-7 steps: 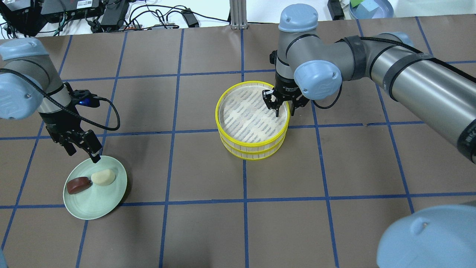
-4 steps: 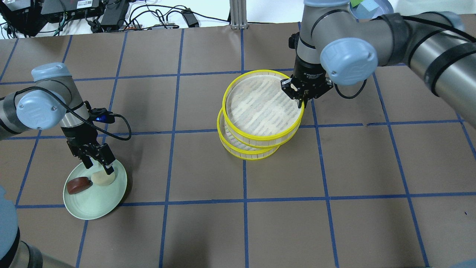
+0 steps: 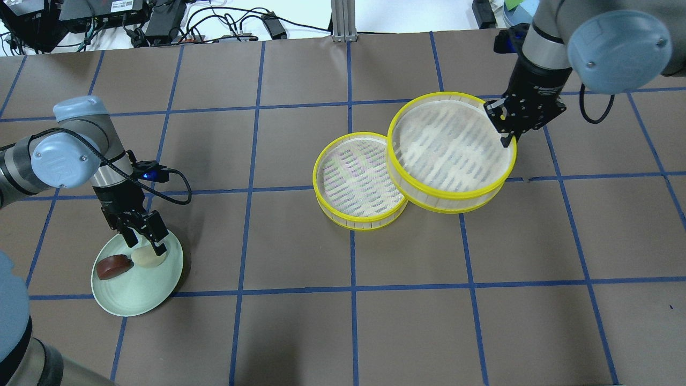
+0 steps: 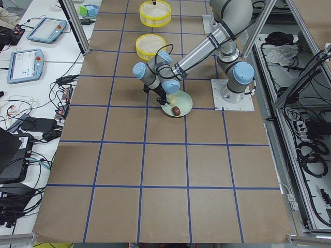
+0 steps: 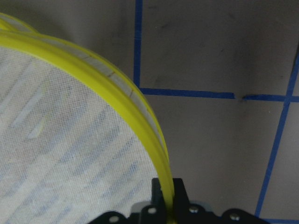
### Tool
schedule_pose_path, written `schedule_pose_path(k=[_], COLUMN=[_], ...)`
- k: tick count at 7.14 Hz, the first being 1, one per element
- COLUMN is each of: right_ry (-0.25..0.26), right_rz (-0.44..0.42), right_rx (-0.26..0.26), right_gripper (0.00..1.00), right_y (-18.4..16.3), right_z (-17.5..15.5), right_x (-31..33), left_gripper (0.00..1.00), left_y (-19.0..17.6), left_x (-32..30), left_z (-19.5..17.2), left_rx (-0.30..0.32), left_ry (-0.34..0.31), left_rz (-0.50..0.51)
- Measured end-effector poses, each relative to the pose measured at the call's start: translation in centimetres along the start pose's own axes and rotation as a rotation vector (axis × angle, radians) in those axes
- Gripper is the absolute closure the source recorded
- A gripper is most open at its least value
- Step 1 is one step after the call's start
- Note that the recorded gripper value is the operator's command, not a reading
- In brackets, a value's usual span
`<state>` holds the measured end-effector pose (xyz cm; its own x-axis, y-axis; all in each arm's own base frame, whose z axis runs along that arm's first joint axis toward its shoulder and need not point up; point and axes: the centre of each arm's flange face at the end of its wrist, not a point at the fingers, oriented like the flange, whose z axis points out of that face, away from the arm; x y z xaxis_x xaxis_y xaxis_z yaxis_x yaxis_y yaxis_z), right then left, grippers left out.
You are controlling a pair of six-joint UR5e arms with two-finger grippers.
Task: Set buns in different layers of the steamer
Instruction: 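Lift top tier aside with right gripper while left grasps white bun, then carry the white bun with the left gripper over the lower steamer tier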
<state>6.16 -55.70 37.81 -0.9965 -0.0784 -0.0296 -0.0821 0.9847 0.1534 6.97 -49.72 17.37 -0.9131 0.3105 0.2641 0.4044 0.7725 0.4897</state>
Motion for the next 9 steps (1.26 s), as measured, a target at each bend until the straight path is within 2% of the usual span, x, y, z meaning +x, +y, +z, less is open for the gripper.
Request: schedule_pose_path(k=[1, 2, 3, 6, 9], right_ry=[-0.005, -0.007, -0.009, -0.012, -0.012], right_rz=[-0.018, -0.018, -0.011, -0.001, -0.001], right_rx=[0.004, 0.009, 0.013, 0.009, 0.007], right_gripper=[1.0, 1.0, 1.0, 1.0, 1.0], right_y=[-0.2, -0.3, -0.3, -0.1, -0.1], right_z=[0.2, 0.5, 0.9, 1.5, 1.6], right_x=[2.1, 3.4, 4.2, 4.9, 4.9], left_gripper=[0.39, 0.82, 1.0, 1.0, 1.0], left_y=[-0.1, -0.1, -0.2, -0.3, -0.1], left_x=[-0.1, -0.2, -0.2, -0.5, 0.2], left_z=[0.2, 0.2, 0.2, -0.6, -5.0], left_rx=[-0.003, -0.004, -0.004, 0.013, 0.081], left_ry=[0.002, 0.001, -0.002, -0.017, -0.048], left_rz=[0.009, 0.02, 0.025, 0.08, 0.049])
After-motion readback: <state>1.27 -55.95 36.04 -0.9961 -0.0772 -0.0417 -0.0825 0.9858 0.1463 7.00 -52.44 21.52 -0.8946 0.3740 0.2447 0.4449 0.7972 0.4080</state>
